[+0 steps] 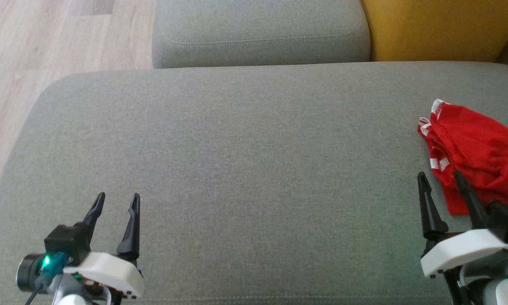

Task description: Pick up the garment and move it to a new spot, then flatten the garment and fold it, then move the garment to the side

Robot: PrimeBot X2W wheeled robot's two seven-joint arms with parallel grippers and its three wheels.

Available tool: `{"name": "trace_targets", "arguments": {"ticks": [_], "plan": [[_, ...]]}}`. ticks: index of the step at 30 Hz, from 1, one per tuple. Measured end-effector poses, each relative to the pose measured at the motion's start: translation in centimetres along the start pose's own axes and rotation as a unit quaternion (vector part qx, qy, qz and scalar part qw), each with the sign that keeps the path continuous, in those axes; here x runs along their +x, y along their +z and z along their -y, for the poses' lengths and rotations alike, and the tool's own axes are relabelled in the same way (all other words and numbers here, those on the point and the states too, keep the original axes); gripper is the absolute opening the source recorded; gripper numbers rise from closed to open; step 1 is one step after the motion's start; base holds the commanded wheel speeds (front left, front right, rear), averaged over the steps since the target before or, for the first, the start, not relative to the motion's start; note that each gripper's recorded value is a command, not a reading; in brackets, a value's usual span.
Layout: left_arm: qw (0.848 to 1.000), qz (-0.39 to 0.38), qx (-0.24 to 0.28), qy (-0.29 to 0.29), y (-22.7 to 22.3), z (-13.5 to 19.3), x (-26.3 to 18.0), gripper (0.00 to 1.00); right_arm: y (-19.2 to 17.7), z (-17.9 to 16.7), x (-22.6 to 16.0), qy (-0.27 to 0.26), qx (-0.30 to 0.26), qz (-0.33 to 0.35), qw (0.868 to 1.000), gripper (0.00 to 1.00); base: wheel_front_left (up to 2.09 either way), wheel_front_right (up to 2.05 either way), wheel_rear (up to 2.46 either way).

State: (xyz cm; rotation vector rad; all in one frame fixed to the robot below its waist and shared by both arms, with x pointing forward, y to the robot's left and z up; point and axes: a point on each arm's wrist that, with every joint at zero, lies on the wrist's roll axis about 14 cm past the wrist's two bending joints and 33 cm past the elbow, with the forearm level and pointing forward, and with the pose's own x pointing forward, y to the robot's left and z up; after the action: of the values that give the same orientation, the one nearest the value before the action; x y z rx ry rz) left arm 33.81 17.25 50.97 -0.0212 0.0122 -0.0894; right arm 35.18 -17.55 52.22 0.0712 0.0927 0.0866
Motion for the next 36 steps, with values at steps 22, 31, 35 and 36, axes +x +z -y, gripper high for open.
{"name": "trace_targets", "arguments": {"ticks": [22,31,35,36], "plan": [[0.994,-0.085,-0.07,0.016,-4.9,0.7,-1.7,0.0,-4.6,0.2,-0.8,-0.003,0.072,-0.064,0.995,0.0,0.0,0.0,0.0],[0.988,-0.098,-0.116,0.025,-5.3,0.4,-1.4,0.0,-4.9,0.2,-0.8,-0.004,0.12,-0.065,0.991,0.0,0.0,0.0,0.0],[0.985,-0.1,-0.137,0.029,-5.3,0.3,-1.0,0.0,-4.7,0.2,-0.6,-0.004,0.142,-0.06,0.988,0.0,0.0,0.0,0.0],[0.984,-0.1,-0.143,0.031,-5.2,0.2,-0.9,0.0,-4.6,0.2,-0.5,-0.003,0.148,-0.058,0.987,0.0,0.0,0.0,0.0]]}}
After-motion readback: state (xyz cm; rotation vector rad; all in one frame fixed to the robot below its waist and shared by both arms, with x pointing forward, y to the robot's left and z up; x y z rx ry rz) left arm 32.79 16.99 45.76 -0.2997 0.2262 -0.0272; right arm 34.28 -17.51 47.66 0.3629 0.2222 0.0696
